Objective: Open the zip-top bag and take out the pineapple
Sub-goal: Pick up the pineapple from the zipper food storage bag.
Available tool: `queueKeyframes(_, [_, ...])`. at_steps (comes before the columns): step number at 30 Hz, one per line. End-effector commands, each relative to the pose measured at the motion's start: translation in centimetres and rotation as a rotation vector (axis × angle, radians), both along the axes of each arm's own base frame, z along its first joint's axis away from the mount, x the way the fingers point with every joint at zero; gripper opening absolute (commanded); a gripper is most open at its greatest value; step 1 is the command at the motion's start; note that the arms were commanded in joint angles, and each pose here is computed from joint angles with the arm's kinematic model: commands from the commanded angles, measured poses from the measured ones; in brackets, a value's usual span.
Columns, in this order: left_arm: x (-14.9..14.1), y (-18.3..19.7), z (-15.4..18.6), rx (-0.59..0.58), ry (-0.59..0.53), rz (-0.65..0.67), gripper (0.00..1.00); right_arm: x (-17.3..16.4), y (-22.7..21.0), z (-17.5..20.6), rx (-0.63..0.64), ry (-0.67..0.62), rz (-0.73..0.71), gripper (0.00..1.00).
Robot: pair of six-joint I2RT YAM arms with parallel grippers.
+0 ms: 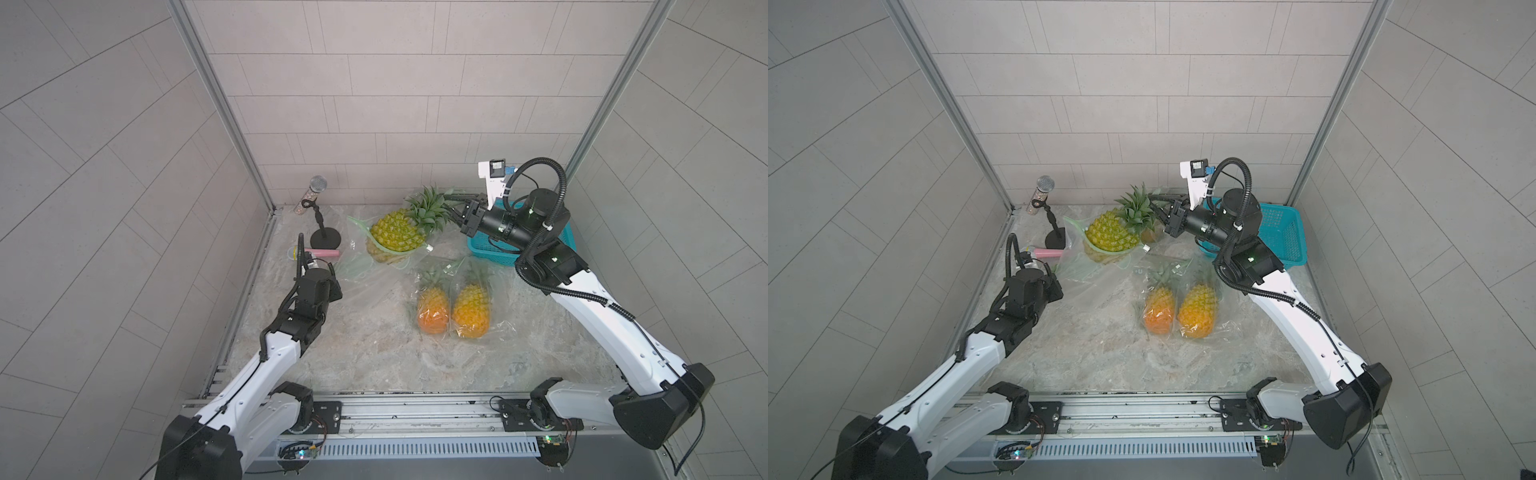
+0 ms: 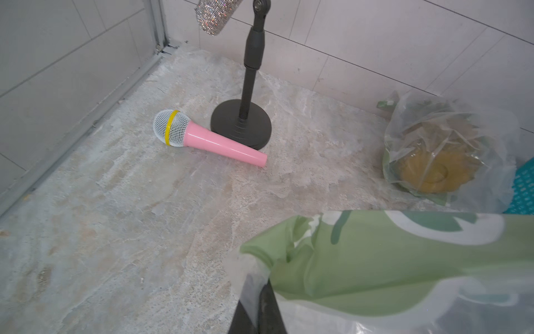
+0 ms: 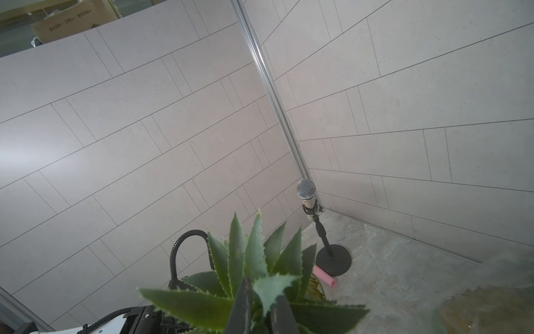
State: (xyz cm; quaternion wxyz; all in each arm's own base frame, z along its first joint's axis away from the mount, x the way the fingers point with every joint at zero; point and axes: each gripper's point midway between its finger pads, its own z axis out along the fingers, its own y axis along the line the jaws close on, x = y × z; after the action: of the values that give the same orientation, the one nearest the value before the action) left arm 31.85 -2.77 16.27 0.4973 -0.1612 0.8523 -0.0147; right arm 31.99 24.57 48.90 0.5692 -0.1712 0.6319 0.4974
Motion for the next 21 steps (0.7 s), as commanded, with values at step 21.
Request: queueKeyframes(21, [-1.5, 7.9, 0.4, 0.378, 0.148, 0.348, 0.00, -7.8, -4.3, 11.6, 0.173, -0.407, 0.009, 0.00])
